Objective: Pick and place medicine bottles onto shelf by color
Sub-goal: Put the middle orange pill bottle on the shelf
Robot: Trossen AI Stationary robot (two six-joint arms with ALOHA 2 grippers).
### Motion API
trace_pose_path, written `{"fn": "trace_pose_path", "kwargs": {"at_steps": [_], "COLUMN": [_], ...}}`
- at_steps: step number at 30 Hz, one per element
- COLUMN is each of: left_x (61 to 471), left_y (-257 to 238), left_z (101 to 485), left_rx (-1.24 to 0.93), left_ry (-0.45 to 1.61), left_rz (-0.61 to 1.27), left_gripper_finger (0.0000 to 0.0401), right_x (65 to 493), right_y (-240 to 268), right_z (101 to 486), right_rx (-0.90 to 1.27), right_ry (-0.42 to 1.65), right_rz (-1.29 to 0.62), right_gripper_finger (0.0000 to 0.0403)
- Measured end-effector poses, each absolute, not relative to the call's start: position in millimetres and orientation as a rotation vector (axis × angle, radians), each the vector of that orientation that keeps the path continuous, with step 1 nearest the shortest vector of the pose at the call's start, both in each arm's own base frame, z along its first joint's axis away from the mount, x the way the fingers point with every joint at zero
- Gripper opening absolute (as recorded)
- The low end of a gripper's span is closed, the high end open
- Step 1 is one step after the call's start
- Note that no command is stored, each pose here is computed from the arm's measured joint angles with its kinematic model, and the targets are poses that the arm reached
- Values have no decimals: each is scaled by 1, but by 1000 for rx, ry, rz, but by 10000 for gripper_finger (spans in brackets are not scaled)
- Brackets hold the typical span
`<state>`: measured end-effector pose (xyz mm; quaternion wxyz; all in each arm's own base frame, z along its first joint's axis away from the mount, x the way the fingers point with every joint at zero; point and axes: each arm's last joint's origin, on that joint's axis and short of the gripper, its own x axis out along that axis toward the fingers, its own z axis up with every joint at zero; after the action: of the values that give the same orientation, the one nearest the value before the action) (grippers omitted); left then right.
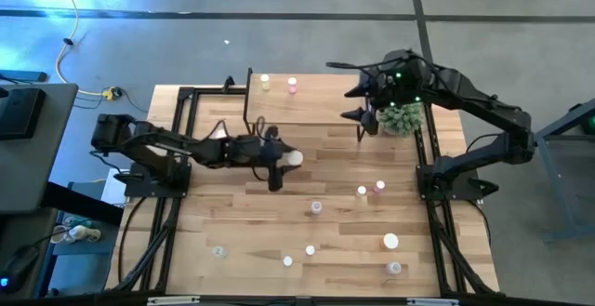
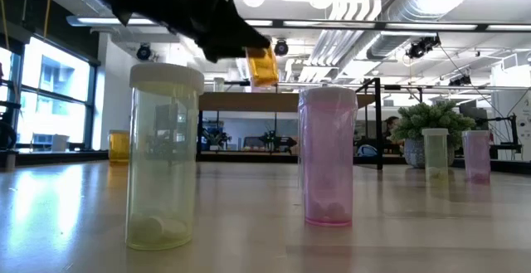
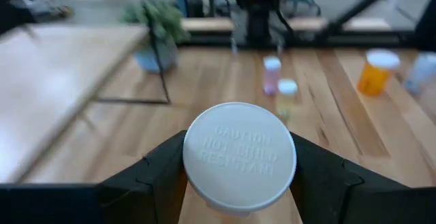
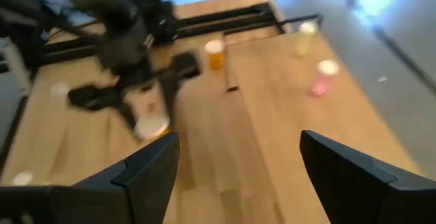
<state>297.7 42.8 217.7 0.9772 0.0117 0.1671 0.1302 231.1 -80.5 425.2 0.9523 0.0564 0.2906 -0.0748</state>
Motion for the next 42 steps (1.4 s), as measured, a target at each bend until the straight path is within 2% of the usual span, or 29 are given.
{"fn": "trace_pose_path", "kwargs": {"at_steps": [11, 20, 29, 42], "left_x": [281, 280, 280, 280], "left_y": [59, 60, 61, 62], "left_z": [246, 257, 262, 268], "left_rx": [16, 44, 98, 133], "left_ry": [234, 155, 110, 61], "left_rz": [329, 333, 369, 388], "left_gripper_finger": [207, 207, 207, 207], "right_x": [279, 314, 333, 352], "right_y": [-76, -74, -72, -75], "right_z": [391, 374, 358, 346], "right_rx": [-5, -120, -116, -99], "right_ry": [727, 689, 699, 675], "right_rz": [-32, 30, 90, 80], "right_gripper_finger": [296, 296, 296, 296]}}
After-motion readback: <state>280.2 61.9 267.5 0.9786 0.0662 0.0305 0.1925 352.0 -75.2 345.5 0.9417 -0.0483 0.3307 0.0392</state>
